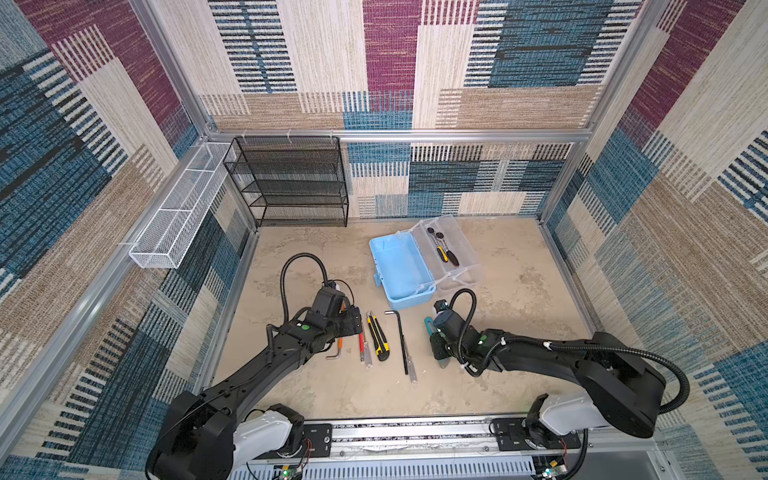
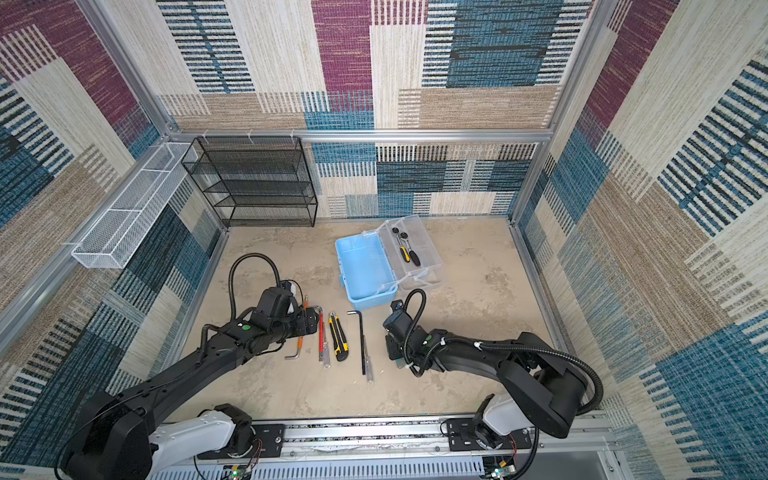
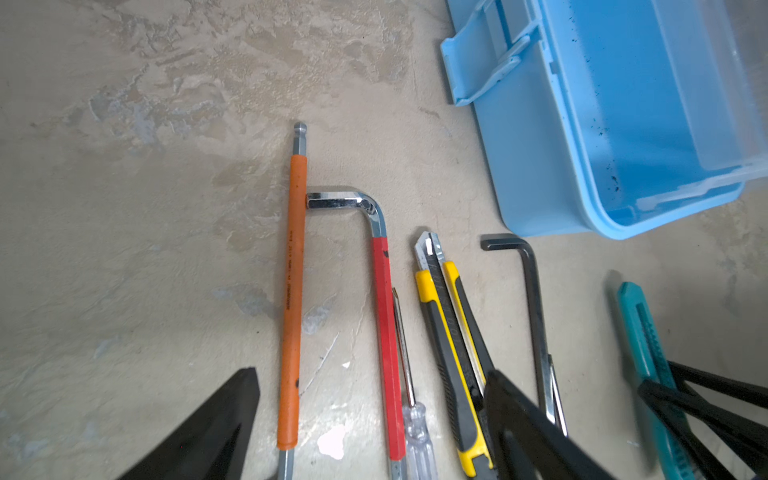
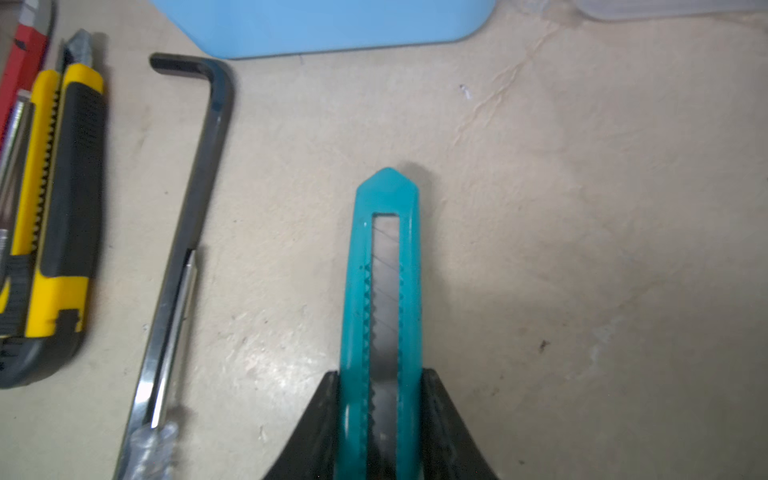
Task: Pack the tool kit
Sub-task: 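Lift the teal utility knife and carry it over the blue box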
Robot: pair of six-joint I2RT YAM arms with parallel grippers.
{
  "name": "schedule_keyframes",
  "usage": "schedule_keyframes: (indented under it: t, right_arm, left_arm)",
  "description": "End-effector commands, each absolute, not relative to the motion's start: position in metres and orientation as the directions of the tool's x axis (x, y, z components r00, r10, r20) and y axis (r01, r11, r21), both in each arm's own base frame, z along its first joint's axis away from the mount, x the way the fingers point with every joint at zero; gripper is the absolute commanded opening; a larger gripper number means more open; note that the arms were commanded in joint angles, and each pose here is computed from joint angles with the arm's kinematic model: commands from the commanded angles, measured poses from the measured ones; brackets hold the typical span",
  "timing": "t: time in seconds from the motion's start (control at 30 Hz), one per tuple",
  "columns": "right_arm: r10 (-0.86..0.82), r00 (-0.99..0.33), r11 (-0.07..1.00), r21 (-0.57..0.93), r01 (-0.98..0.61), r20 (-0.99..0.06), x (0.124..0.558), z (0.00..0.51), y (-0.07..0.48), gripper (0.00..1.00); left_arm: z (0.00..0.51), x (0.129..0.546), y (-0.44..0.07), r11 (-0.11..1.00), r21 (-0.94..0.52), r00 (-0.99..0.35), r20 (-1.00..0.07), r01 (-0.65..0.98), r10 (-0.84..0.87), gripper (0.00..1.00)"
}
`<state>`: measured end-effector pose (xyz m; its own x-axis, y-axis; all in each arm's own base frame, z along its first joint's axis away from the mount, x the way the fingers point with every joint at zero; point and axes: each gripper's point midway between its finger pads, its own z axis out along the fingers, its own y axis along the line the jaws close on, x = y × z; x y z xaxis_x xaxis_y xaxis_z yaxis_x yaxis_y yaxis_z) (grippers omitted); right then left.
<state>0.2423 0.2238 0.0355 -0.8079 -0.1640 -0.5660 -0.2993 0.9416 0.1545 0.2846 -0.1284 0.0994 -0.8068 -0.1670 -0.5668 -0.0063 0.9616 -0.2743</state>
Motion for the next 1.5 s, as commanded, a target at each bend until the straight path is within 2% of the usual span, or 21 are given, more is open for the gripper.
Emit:
schedule_keyframes:
  t: [0.0,0.2,0.37,0.5,0.97,1.13,1.47]
  right_arm:
    - [-0.129,-0.784,0.929,0.203,-0.31,-0.608,0.247,0.05,0.233,0.19]
    - [-0.113,-0.775,0.915,0.239,-0.326,-0.621,0.244,0.063,0.237,0.19]
    - [-0.175,-0.766,0.899,0.217,-0.38,-0.618,0.232,0.06,0.237,0.18]
    - [-0.171,-0.737,0.876,0.241,-0.417,-0.654,0.23,0.075,0.241,0.18]
    - [-0.134,-0.672,0.869,0.239,-0.433,-0.728,0.246,0.119,0.249,0.19]
    - [-0.162,-0.648,0.879,0.19,-0.437,-0.744,0.268,0.131,0.246,0.2]
    - [-0.195,-0.582,0.911,0.074,-0.406,-0.79,0.348,0.172,0.237,0.19]
  left_arm:
    - [0.1,0.284,-0.13,0.965,-0.261,-0.81,-0.569,0.012,-0.144,0.88]
    - [0.098,0.285,-0.131,0.967,-0.256,-0.814,-0.564,0.014,-0.137,0.88]
    - [0.098,0.285,-0.132,0.968,-0.251,-0.814,-0.566,0.018,-0.131,0.89]
    - [0.098,0.285,-0.133,0.968,-0.251,-0.814,-0.565,0.015,-0.134,0.89]
    - [0.099,0.285,-0.134,0.969,-0.246,-0.81,-0.572,0.018,-0.13,0.89]
    - [0.1,0.285,-0.136,0.969,-0.245,-0.812,-0.572,0.03,-0.119,0.89]
    - [0.101,0.283,-0.142,0.967,-0.251,-0.814,-0.57,0.042,-0.112,0.89]
